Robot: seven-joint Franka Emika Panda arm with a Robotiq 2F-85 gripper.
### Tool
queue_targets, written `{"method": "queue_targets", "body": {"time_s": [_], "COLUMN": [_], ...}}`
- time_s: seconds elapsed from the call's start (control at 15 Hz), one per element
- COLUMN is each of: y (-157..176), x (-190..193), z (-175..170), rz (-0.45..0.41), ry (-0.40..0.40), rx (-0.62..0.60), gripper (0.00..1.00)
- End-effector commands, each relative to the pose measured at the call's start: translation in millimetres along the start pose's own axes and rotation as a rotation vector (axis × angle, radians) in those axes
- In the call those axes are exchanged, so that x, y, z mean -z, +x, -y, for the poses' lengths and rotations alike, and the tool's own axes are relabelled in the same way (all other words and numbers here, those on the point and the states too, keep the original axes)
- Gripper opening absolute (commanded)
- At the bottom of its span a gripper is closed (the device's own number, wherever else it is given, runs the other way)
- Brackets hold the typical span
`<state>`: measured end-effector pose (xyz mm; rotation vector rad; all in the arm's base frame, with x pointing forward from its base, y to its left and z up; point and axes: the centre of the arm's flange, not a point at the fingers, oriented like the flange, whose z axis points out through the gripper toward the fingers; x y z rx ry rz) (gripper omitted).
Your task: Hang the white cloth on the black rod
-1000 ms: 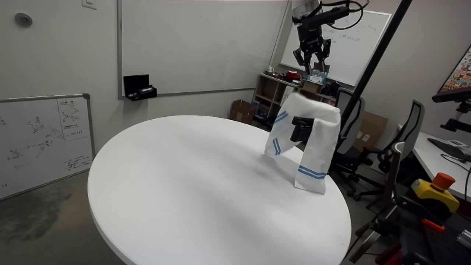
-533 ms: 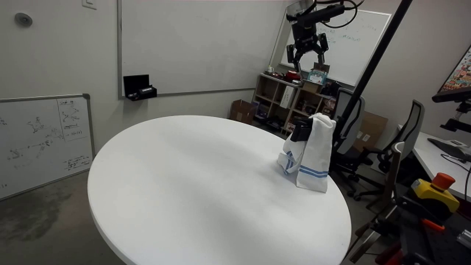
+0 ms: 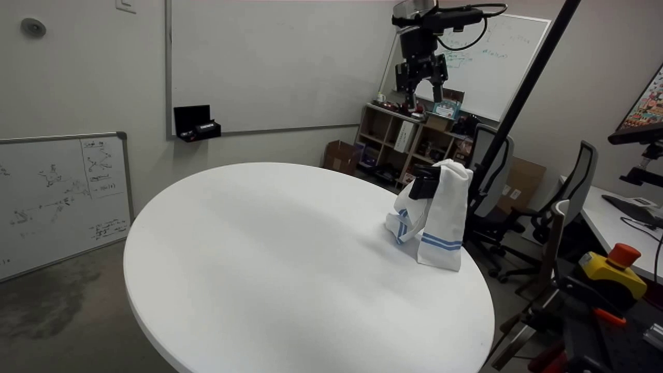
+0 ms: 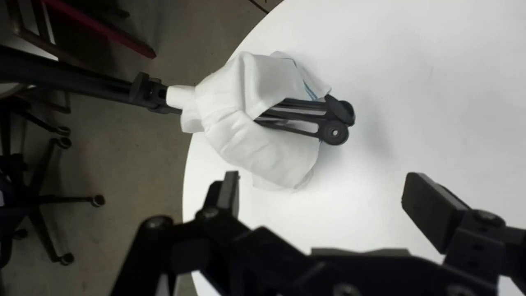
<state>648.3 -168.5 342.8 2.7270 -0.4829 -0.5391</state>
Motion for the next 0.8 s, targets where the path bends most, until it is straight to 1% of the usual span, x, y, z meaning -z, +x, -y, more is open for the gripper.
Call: {"method": "queue_targets", "body": {"time_s": [0.0, 0.13, 0.2, 0.27, 0.4, 0.73], "y": [-57, -75, -33, -41, -52, -56], "x": [-16, -25, -12, -16, -19, -20], "z": [22, 39, 34, 40, 45, 43], "rz": [-0.021, -0.038, -0.014, -0.017, -0.019, -0.019], "ry": [0.032, 0.021, 0.010, 0.011, 0.011, 0.013], "rx": [0.194, 0.300, 0.205, 0.240, 0.268, 0.277], "gripper": [1.00, 1.00, 1.00, 1.00, 1.00, 1.00]}}
